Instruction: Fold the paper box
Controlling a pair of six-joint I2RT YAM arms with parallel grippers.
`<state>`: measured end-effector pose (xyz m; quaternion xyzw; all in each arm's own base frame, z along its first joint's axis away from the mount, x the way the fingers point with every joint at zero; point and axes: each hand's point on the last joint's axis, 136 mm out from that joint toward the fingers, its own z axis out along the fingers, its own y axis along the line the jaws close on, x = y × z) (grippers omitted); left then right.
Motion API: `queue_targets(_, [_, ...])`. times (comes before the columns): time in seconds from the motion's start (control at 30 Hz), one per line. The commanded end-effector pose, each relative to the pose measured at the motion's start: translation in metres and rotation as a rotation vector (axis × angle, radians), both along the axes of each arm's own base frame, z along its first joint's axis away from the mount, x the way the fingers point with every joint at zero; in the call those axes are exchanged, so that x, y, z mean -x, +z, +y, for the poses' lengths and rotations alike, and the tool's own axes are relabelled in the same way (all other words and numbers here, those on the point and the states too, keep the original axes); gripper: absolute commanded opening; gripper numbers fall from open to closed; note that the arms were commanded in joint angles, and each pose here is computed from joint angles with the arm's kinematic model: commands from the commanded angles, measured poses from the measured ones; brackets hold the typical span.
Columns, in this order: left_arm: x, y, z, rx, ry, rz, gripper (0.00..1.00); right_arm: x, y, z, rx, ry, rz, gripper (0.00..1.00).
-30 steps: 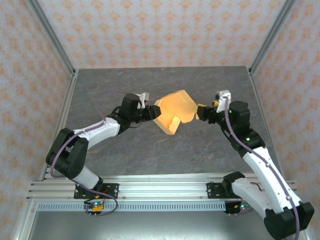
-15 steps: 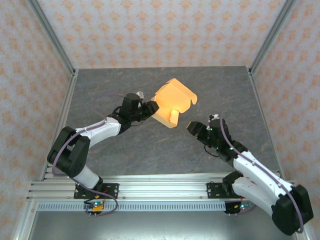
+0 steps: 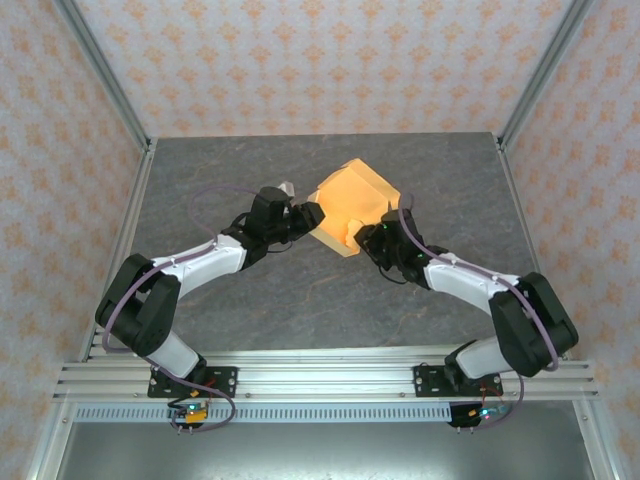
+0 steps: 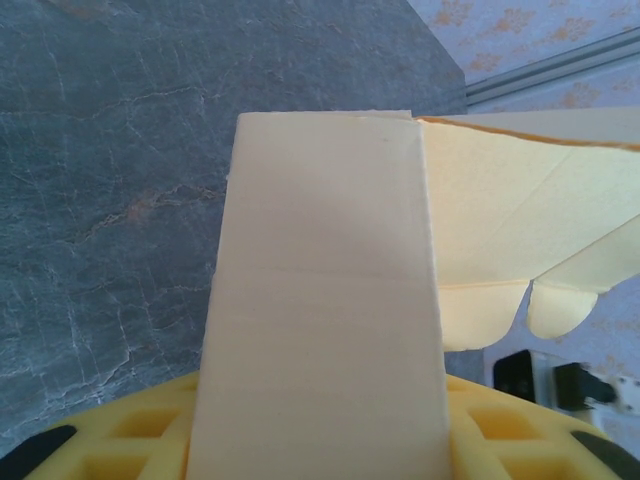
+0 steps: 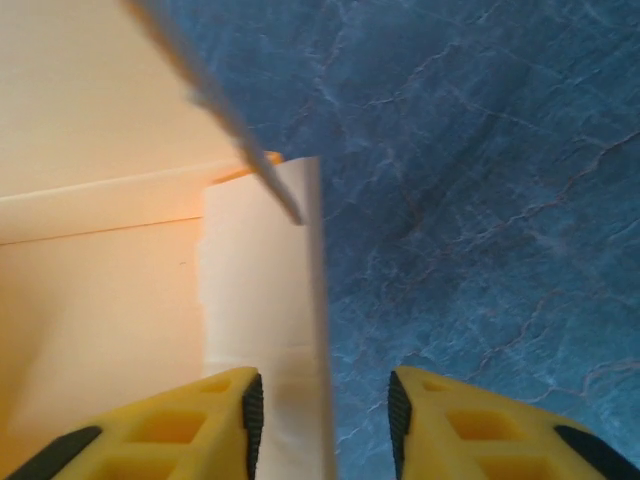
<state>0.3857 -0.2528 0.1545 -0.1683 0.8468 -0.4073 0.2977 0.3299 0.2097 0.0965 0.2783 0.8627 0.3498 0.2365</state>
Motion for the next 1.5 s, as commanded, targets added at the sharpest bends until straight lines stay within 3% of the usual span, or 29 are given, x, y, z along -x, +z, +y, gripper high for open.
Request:
queue_targets(0.0, [0.003, 0.018, -0.001, 0.044, 0.008, -0.037, 0.42, -0.021, 0.021, 0.012, -0.043, -0.023, -0.066, 0.34])
queue_targets(0.23, [0.003, 0.024, -0.007, 0.055, -0.009, -0.05, 0.42, -0.026, 0.009, 0.029, -0.038, 0.032, -0.041, 0.3])
queue_targets(0.47, [-0.004, 0.013, -0.006, -0.039, -0.024, -0.085, 0.42, -0.017, -0.017, 0.039, 0.02, 0.132, 0.02, 0.17])
queue_targets(0.7, [-0.008, 0.0, -0.021, -0.024, -0.065, -0.084, 0.41, -0.01, -0.044, 0.039, 0.161, 0.256, 0.074, 0.2])
queue_targets(0.9, [-0.006, -0.017, -0.028, -0.051, -0.08, -0.058, 0.4, -0.009, -0.062, 0.047, 0.168, 0.273, 0.144, 0.19])
queue_targets(1.03, [-0.005, -0.025, -0.031, -0.074, -0.083, -0.049, 0.4, -0.002, -0.07, 0.052, 0.27, 0.299, 0.183, 0.19])
queue_targets(1.33, [-0.002, -0.041, -0.031, -0.121, -0.092, -0.015, 0.38, -0.001, -0.082, 0.038, 0.515, 0.338, 0.217, 0.0])
queue_targets(1.47, [-0.002, -0.043, -0.032, -0.119, -0.088, -0.013, 0.38, 0.0, -0.093, 0.031, 0.625, 0.371, 0.245, 0.01])
